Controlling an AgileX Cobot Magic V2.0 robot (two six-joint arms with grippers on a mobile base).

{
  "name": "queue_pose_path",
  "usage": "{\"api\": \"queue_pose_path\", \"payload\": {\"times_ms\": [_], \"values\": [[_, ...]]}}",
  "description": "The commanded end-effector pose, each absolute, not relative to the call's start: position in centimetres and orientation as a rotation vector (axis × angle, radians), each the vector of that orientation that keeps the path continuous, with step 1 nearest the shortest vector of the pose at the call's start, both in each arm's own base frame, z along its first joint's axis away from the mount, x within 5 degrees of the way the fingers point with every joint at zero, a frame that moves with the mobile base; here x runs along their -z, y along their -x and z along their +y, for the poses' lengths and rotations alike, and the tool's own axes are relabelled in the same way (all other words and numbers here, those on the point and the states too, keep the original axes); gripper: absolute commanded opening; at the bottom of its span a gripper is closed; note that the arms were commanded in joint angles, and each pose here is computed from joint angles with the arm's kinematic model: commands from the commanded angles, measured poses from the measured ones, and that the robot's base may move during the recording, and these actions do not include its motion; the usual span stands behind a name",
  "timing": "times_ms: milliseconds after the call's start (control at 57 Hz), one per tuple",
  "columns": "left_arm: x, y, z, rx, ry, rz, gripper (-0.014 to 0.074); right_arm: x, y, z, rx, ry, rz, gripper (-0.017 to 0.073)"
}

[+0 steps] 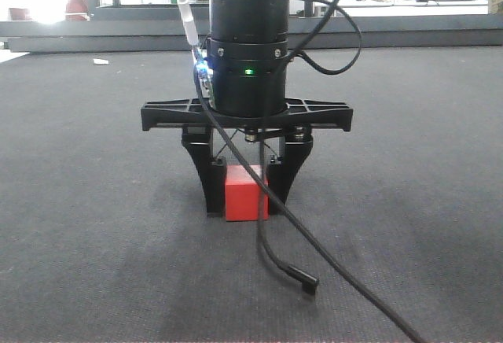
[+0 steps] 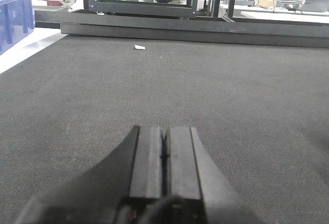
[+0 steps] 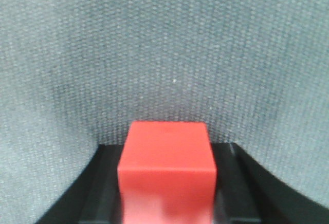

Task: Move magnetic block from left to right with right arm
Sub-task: 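Lower the right gripper over the red cube and close on it, then lift the red cube with the right gripper and raise it away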

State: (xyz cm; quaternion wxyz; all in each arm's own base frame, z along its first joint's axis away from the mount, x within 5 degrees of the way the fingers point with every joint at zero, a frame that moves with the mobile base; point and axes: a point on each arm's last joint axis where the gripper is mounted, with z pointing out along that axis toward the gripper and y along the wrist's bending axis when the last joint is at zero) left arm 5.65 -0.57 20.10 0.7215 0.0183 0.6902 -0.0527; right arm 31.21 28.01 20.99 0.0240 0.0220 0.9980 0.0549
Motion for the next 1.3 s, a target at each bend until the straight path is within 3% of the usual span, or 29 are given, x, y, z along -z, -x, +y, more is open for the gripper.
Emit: {"api": "queue_pose_path", "payload": {"times_ms": [0, 140, 316, 526, 684, 1105, 1280], "values": [[-20.6, -5.5, -0.5, 0.129, -0.031, 1.438, -0.0126, -24.5, -31.0, 27.9, -0.253, -0.055, 3.009, 0.0255], [-20.6, -5.5, -0.5, 0.129, -0.031, 1.438, -0.0126, -25.5, -30.7, 27.8, -0.268, -0.025, 2.993, 0.0246], [-20.6, -5.5, -0.5, 0.129, -0.031, 1.438, -0.0126, -27.8, -30.5, 26.6, -0.3, 0.129, 2.932, 0.0246], [-20.6, -5.5, -0.5, 0.129, -0.031, 1.438, -0.0126, -29.7, -29.7, 22.7, -0.306, 0.264, 2.847, 0.0246], [-20.6, -5.5, -0.5, 0.129, -0.031, 1.438, -0.0126, -29.9, -28.8, 18.9, -0.317, 0.29, 2.751, 0.0246], [-20.6, -5.5, -0.5, 0.129, -0.031, 1.438, -0.0126, -29.2, -24.0, 6.0, -0.281, 0.072, 2.46, 0.0246], [-20.6, -5.5, -0.5, 0.129, -0.031, 1.438, -0.0126, -29.3, -21.8, 2.4, -0.207, -0.039, 2.291, 0.0246]]}}
